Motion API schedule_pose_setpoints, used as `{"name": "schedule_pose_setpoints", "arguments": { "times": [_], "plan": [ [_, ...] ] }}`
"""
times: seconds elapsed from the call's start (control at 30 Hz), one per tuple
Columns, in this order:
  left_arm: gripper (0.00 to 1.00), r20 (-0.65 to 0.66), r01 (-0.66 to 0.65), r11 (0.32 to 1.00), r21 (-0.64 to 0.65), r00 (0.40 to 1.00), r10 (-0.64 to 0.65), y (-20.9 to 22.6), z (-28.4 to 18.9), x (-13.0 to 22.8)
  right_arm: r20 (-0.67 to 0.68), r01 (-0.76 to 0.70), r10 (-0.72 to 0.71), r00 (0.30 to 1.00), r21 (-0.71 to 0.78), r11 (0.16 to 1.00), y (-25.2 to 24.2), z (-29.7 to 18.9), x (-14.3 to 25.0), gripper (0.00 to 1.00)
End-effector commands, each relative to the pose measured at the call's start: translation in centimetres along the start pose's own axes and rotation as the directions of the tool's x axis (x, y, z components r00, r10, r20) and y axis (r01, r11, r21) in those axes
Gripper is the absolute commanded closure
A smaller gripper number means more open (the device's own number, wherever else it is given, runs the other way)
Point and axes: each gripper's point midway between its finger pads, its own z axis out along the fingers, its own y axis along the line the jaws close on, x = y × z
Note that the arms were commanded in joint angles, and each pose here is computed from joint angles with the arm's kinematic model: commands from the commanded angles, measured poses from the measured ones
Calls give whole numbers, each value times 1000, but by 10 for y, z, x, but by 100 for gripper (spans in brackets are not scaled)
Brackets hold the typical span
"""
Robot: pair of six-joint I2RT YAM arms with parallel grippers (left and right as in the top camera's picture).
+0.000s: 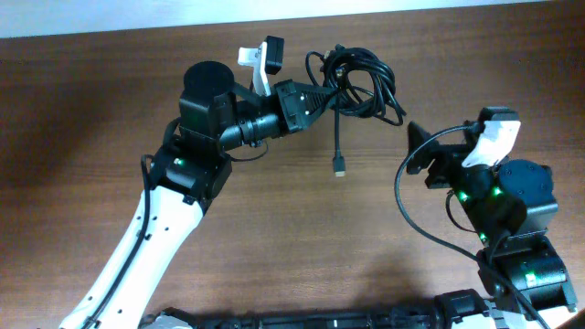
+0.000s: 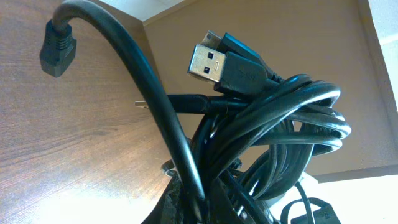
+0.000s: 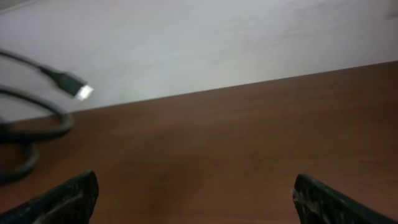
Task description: Untangle cables
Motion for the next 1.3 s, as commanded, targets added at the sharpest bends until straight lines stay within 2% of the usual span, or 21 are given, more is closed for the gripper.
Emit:
{"name": "schedule_pose_setpoints", "arguments": {
  "times": [0.0,0.17,0.23,0.37,0.47,0.57,0.83,1.07,1.27],
  "plan": [
    [100,8,56,998,25,998,-56,-12,-5,-3,-28,3,-8,1000,-197,980,35,-6,2,1],
    [100,6,100,995,26,995,-100,-12,-5,-2,28,71,-65,997,-434,898,78,-20,-10,1],
    [100,5,124,992,24,992,-124,-12,-5,-2,40,95,-87,995,-480,872,86,-24,-10,1],
    [100,-8,148,989,1,989,-148,-6,-4,2,95,121,-86,992,-467,876,86,-24,-23,1],
    [100,-50,147,989,17,988,-146,-12,-2,11,135,104,-67,989,-291,951,56,-11,-35,1],
    [100,-88,143,989,35,986,-139,-18,2,21,129,84,-60,990,-188,979,37,3,-35,1],
    [100,-123,117,992,42,986,-111,-22,5,32,122,75,-58,991,-140,987,28,18,-35,1],
    [100,-145,132,991,25,981,-127,-18,5,38,270,70,-32,962,-129,989,30,11,-71,1],
    [100,-166,133,990,36,978,-126,-20,5,41,277,-3,-33,960,129,992,-17,11,-69,1]
  ]
}}
